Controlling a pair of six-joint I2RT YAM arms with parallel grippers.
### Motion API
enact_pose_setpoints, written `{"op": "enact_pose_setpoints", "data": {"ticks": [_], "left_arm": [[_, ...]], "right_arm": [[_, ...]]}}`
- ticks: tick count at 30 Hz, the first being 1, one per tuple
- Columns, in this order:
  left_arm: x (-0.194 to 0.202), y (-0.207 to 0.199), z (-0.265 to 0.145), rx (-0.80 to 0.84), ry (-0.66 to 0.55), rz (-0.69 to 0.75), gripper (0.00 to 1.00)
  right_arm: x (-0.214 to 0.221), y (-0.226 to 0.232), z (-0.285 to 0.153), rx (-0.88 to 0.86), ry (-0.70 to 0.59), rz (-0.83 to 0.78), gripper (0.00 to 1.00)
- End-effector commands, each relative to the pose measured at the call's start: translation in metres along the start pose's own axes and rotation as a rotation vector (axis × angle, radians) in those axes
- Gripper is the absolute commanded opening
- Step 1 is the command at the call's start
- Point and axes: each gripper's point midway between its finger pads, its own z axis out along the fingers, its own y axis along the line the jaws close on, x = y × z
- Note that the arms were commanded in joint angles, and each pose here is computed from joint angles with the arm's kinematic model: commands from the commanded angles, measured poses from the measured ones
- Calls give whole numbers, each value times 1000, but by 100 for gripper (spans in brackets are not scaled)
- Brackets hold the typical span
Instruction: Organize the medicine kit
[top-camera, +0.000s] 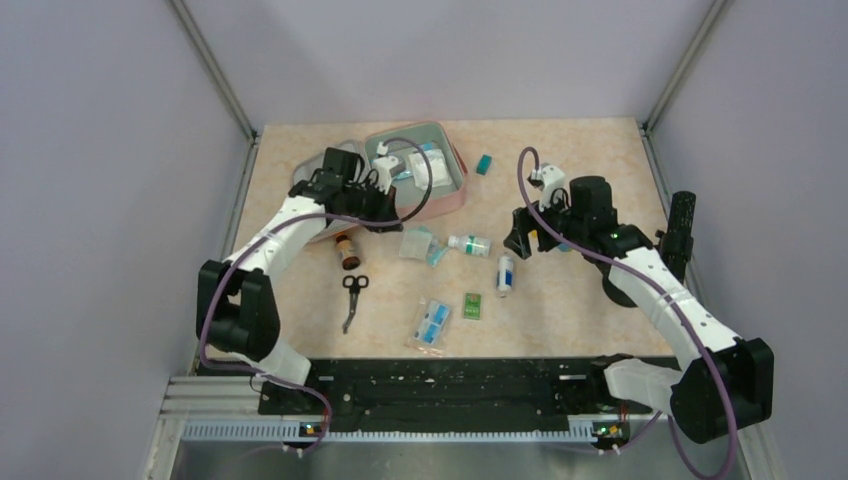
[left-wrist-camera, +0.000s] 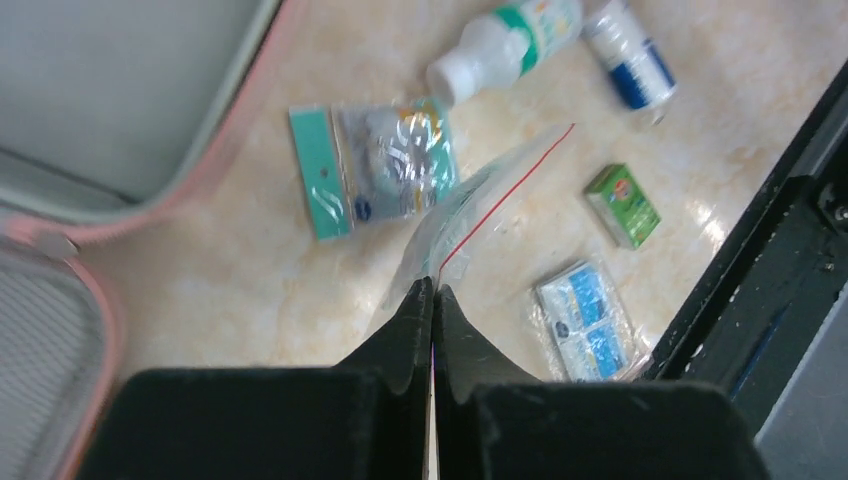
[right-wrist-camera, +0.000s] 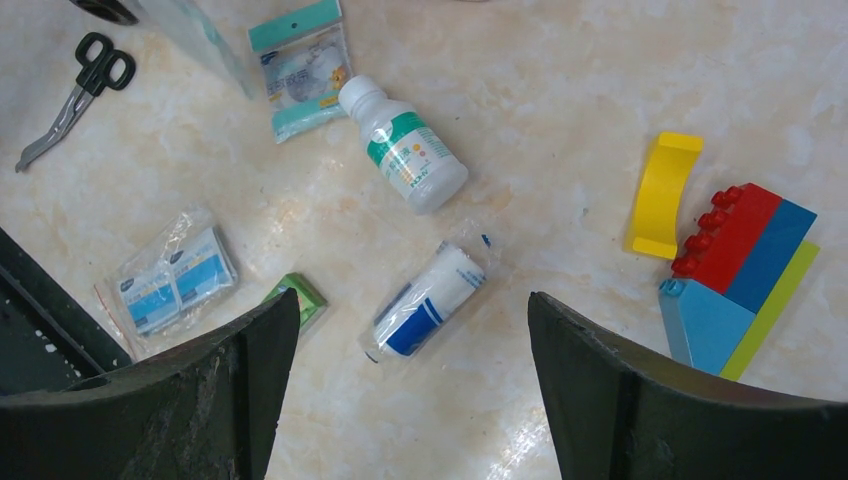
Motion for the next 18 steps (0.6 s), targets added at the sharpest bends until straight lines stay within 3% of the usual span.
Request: {"op": "enact_pose_setpoints", "data": {"ticks": [1,5,13,18], "left_arm": [[-64,-24,-33,40,-141,155,0],[-111,-12,-40,-31,-243,151,0],[-178,56,-34,-250,-338,143,0],[-184,92,-6,-296,-286,185,0]], "right_arm": [[-6,-3,1,5,-29,-12,83],[-5,-2,3,-7,-25,-5,83],[2,-2,0,1,-17,-9,83],[14,-2,-3,12,3,-13,83]]}}
